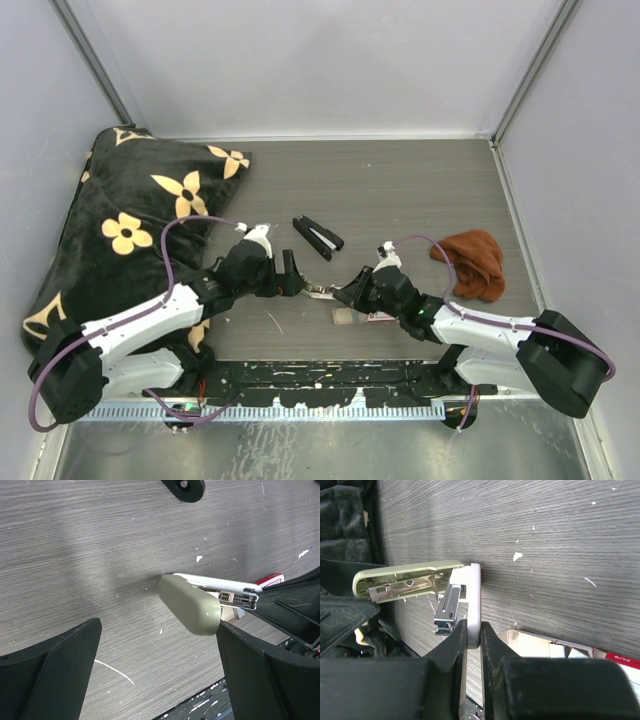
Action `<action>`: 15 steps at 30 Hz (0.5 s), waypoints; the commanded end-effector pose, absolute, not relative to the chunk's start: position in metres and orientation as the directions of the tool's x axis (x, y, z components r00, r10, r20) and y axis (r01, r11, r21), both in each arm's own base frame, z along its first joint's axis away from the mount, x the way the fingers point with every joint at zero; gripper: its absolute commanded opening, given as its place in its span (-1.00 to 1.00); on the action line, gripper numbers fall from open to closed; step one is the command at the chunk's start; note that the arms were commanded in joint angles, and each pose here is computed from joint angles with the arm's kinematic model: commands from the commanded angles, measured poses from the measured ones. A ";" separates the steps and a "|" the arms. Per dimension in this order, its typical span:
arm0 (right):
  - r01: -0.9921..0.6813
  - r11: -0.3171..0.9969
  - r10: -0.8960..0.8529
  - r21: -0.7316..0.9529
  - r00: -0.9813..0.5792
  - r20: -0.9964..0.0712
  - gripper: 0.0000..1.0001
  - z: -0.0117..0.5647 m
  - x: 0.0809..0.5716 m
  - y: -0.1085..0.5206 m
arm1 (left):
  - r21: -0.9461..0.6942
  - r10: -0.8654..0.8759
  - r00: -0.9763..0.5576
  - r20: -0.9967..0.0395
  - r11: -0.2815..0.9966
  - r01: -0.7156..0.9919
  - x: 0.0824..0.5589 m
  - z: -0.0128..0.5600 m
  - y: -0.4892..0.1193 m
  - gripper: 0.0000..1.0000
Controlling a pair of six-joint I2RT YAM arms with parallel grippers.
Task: Load the staples into the stapler
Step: Open the stapler at the center of the board.
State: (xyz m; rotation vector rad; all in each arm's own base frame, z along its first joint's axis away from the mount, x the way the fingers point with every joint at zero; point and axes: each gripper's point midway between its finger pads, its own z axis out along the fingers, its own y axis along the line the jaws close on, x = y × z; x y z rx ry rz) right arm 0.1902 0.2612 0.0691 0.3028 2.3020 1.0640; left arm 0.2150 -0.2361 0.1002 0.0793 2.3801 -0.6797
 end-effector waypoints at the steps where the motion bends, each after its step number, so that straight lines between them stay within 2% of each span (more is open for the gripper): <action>1: -0.075 0.617 0.416 0.783 -0.814 -0.406 -0.99 0.083 0.185 0.268 | -0.323 -0.123 -0.778 -0.616 0.940 0.107 0.220 0.070 -0.190 0.96; 9: -0.066 0.613 0.429 0.787 -0.809 -0.402 -0.99 0.085 0.184 0.265 | -0.297 -0.167 -0.765 -0.622 0.954 0.033 0.219 0.061 -0.162 0.96; 15: -0.059 0.617 0.426 0.785 -0.813 -0.396 -0.99 0.082 0.184 0.266 | -0.396 -0.176 -0.741 -0.648 0.909 0.131 0.226 0.080 -0.188 0.96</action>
